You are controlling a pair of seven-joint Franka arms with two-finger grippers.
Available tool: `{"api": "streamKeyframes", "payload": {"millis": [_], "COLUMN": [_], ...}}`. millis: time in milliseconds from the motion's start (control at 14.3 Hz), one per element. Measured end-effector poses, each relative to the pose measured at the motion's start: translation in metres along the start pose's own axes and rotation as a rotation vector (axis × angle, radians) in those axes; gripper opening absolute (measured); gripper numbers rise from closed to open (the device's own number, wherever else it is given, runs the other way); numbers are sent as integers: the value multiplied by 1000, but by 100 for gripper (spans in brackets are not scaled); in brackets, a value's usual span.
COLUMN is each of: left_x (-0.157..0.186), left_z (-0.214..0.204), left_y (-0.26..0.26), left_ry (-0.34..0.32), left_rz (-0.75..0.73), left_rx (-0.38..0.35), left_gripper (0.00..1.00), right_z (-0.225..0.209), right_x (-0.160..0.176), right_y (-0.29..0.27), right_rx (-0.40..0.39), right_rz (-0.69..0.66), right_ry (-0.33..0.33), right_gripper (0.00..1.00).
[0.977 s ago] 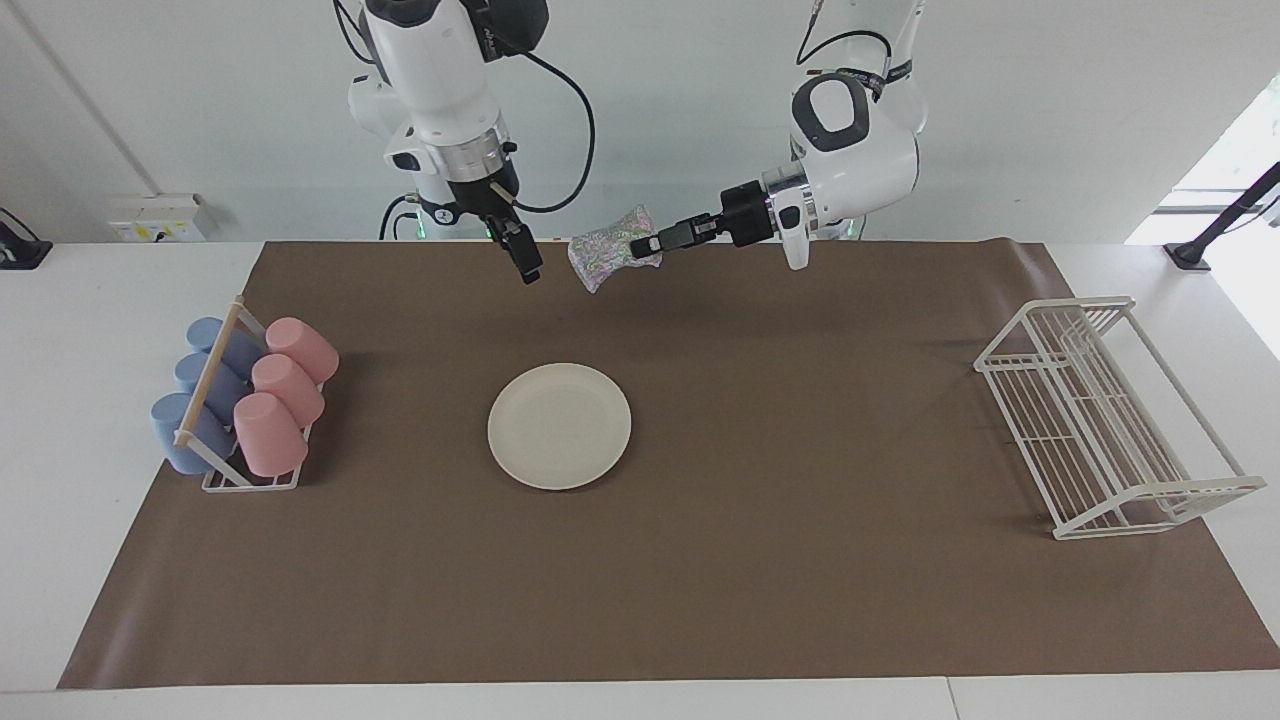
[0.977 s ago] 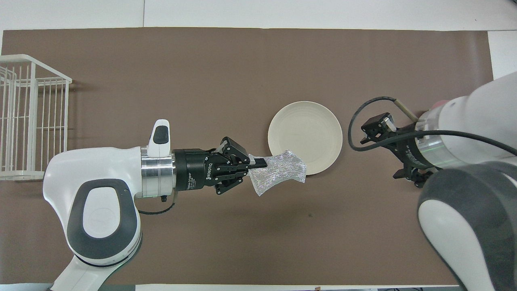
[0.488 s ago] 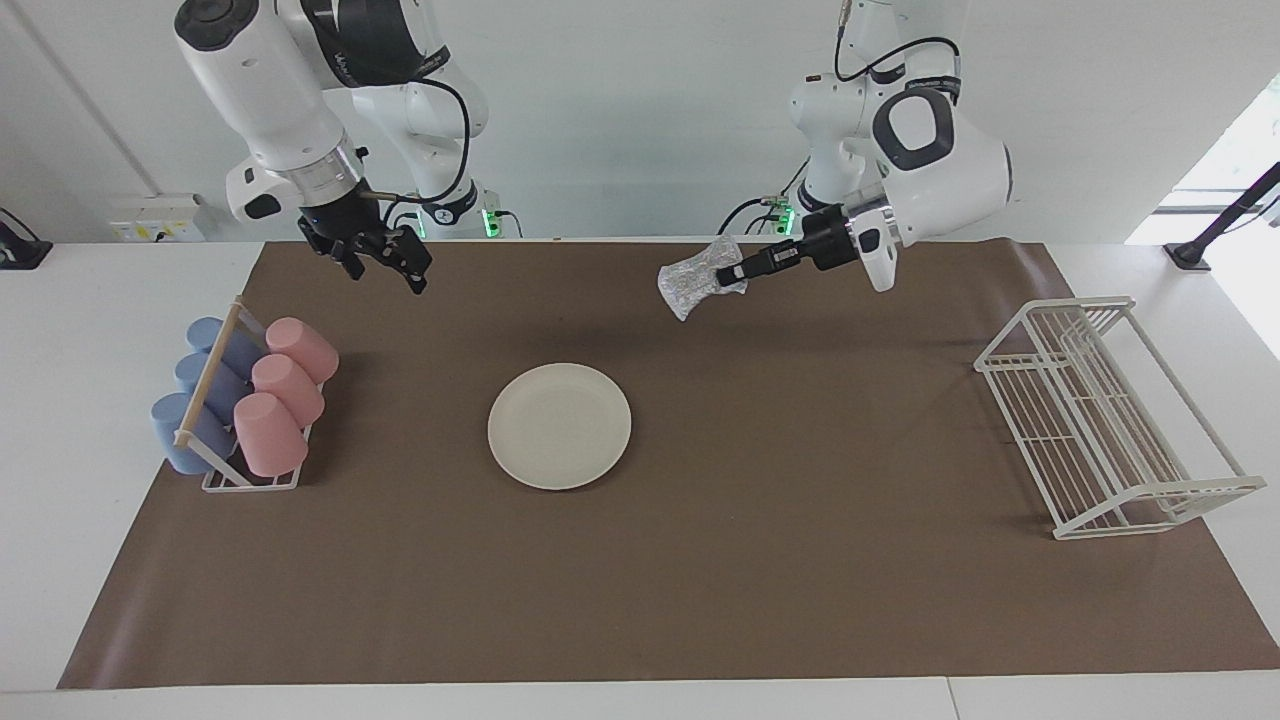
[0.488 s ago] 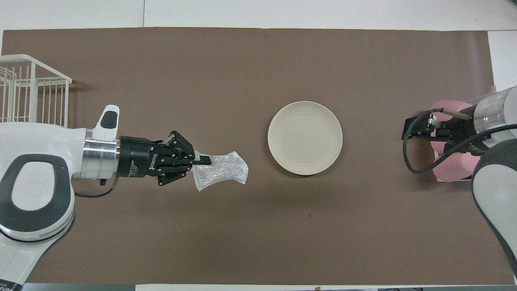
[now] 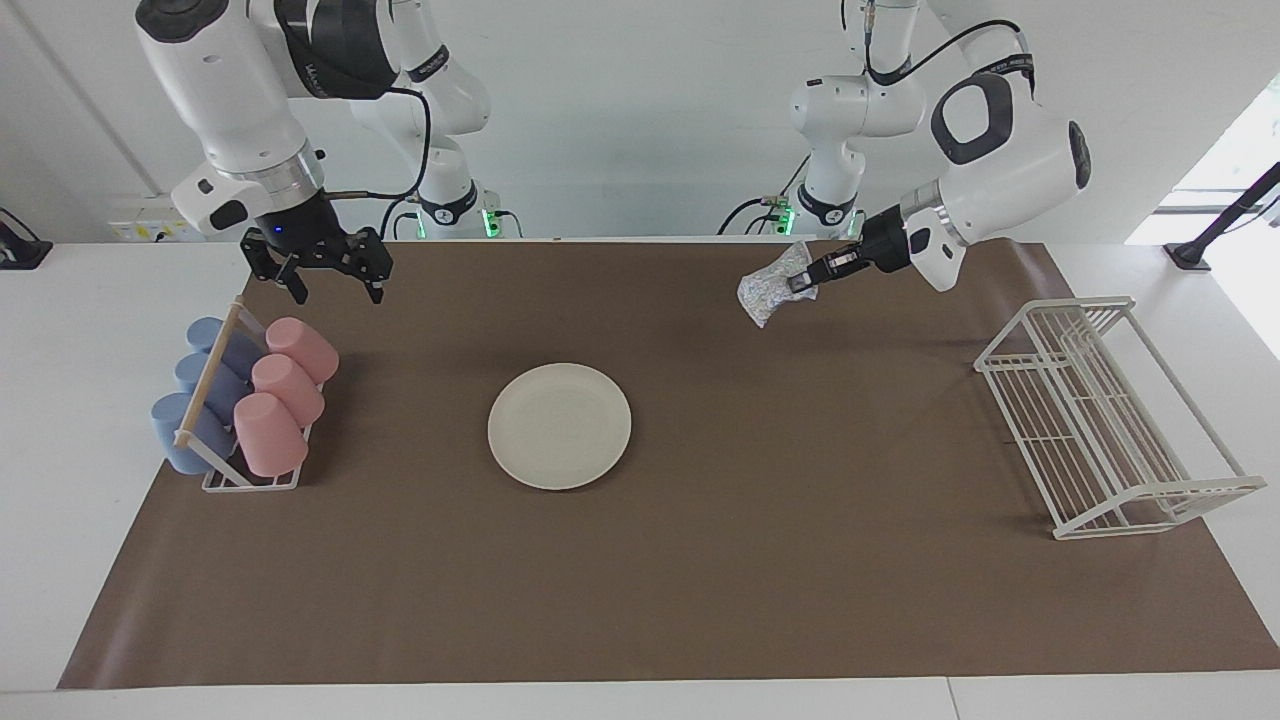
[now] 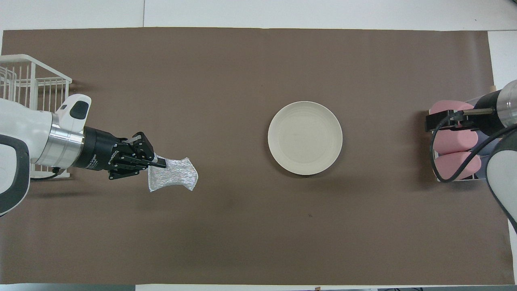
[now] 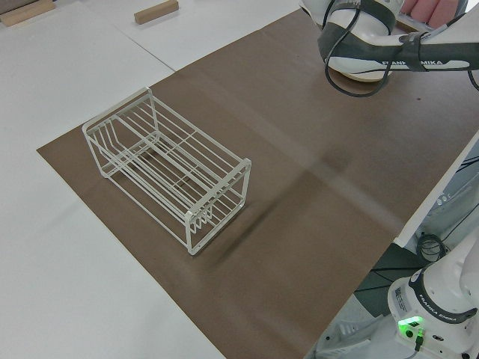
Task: Wipe plate with sponge
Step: 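Carry the scrubber to the basket while the right gripper retracts, then release the scrubber into the wire basket with the left gripper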
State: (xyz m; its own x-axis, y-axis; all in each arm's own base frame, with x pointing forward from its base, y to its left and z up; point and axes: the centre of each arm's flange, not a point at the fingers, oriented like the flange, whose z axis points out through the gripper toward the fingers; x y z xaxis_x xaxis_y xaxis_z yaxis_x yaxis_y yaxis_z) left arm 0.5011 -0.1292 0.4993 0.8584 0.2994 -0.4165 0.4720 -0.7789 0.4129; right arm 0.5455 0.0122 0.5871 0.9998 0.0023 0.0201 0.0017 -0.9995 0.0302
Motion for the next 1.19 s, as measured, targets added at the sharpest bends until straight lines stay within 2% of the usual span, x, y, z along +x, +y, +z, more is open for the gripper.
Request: {"api": "streamKeyframes", "payload": {"millis": [209, 558, 907, 1186], "left_x": [18, 41, 45, 42], "left_z": [-9, -26, -55, -67], "left_y": [-7, -26, -16, 5], "left_ry": [94, 182, 272, 404], "left_rz": [64, 194, 349, 432], "left_rx": [182, 453, 850, 1177], "left_gripper": [6, 6, 6, 6], "right_z": [-6, -4, -4, -3], "right_x": [13, 13, 7, 3], "right_y": [8, 12, 21, 27], "right_rx": [-2, -2, 0, 2], "right_rz": [-9, -20, -5, 6], "right_ry": [-36, -51, -64, -68], "right_gripper": [100, 100, 100, 100]}}
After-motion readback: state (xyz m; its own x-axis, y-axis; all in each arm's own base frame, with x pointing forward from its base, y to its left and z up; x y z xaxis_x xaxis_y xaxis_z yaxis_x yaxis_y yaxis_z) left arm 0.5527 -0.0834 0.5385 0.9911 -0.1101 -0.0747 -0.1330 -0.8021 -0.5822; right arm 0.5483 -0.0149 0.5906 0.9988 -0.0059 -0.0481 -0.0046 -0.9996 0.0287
